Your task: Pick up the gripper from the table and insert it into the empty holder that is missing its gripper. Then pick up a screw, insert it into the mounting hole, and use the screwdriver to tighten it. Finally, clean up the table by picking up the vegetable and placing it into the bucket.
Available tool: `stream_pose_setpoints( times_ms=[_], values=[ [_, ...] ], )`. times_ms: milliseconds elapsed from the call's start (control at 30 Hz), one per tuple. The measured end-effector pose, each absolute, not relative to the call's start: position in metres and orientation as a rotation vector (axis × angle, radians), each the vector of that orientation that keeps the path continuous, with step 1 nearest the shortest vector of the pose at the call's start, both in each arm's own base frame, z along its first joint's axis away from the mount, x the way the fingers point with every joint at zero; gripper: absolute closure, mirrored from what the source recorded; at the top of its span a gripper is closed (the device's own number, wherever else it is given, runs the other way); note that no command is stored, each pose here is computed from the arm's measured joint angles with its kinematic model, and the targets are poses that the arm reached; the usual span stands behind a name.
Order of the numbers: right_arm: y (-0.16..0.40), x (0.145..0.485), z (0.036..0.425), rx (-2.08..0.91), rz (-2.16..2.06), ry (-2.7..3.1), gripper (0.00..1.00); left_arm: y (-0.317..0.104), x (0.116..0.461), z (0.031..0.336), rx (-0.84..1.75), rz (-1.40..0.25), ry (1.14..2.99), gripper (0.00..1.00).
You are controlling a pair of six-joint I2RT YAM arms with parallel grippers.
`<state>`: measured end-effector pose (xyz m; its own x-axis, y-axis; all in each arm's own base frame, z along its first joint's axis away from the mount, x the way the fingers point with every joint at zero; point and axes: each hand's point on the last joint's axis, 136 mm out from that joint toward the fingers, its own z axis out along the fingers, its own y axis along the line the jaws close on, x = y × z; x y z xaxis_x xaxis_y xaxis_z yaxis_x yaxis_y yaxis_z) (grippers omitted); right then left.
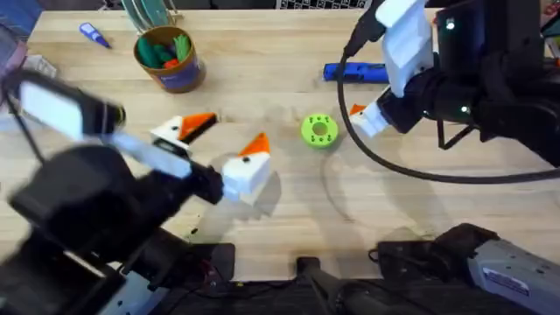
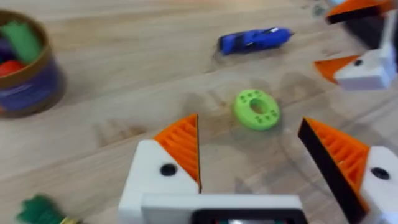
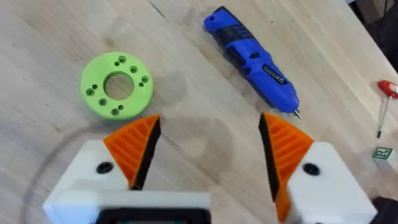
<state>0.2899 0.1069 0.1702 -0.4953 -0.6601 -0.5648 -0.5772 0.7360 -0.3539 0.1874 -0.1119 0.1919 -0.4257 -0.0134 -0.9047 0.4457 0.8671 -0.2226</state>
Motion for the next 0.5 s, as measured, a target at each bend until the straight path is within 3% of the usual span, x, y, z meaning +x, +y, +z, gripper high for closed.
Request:
stream_pose_setpoints(
  times_ms=[233,500],
  values=[
    [0.107,0.290,0.170,-0.928,-0.151,2.232,0.054,-0.092,0.209,0.197,0.249,-0.302,2.282,0.016],
    [0.107,0.290,0.170,-0.928,-0.151,2.233,0.054,-0.088,0.253,0.211,0.168,-0.209,2.434,0.015]
  ],
)
